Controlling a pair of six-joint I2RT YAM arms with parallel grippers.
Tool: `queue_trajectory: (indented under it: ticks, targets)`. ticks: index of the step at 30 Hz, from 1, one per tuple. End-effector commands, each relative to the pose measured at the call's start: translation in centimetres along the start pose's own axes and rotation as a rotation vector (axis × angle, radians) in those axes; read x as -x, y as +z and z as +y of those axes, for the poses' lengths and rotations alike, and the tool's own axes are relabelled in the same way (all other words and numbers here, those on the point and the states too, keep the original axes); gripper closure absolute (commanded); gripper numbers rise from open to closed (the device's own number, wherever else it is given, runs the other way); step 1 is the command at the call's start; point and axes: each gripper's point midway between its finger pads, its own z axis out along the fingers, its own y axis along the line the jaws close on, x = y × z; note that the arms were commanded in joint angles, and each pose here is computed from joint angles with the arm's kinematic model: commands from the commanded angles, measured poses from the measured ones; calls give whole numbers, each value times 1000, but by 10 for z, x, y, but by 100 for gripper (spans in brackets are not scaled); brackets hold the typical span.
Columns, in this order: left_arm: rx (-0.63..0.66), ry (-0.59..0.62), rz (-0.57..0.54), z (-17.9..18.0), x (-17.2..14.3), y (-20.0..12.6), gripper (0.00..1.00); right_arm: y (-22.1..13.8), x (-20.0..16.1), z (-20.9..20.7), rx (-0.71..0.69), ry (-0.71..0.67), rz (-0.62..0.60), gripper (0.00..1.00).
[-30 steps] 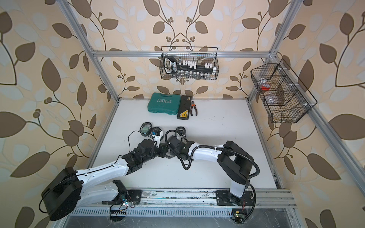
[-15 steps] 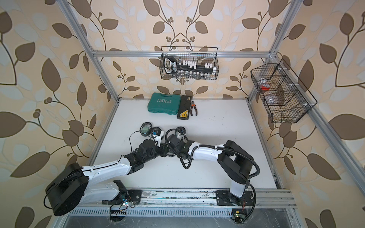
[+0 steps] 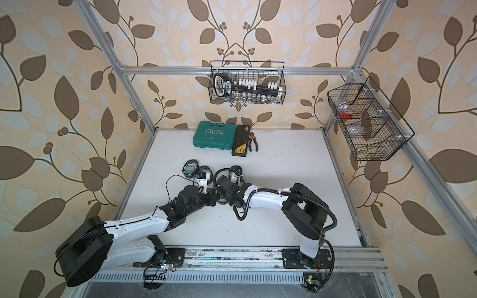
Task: Pack away charging kits
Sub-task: Place the charging cable in the storage bag.
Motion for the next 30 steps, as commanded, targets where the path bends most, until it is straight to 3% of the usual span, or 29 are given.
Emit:
queue_trajectory:
  ticks: [1, 3, 6, 11, 26, 30]
  targets:
    - [-35, -21, -50, -7, 12, -4, 100, 1, 2, 6, -25, 22, -19, 100]
    - [-40, -21, -57, -7, 12, -6, 100, 3, 1, 7, -25, 22, -12, 100]
    - [-45, -19, -56, -8, 11, -6, 100, 4, 1, 9, -21, 15, -7, 86]
    - [-49, -20, -52, -8, 11, -5, 100, 4, 0, 10, -13, 5, -2, 76]
    - [37, -55, -62, 11, 8, 1, 100, -11, 23, -23, 2, 2, -42, 48]
    - [49, -45, -70, 11, 11, 1, 100, -21, 32, -31, -2, -6, -74, 46]
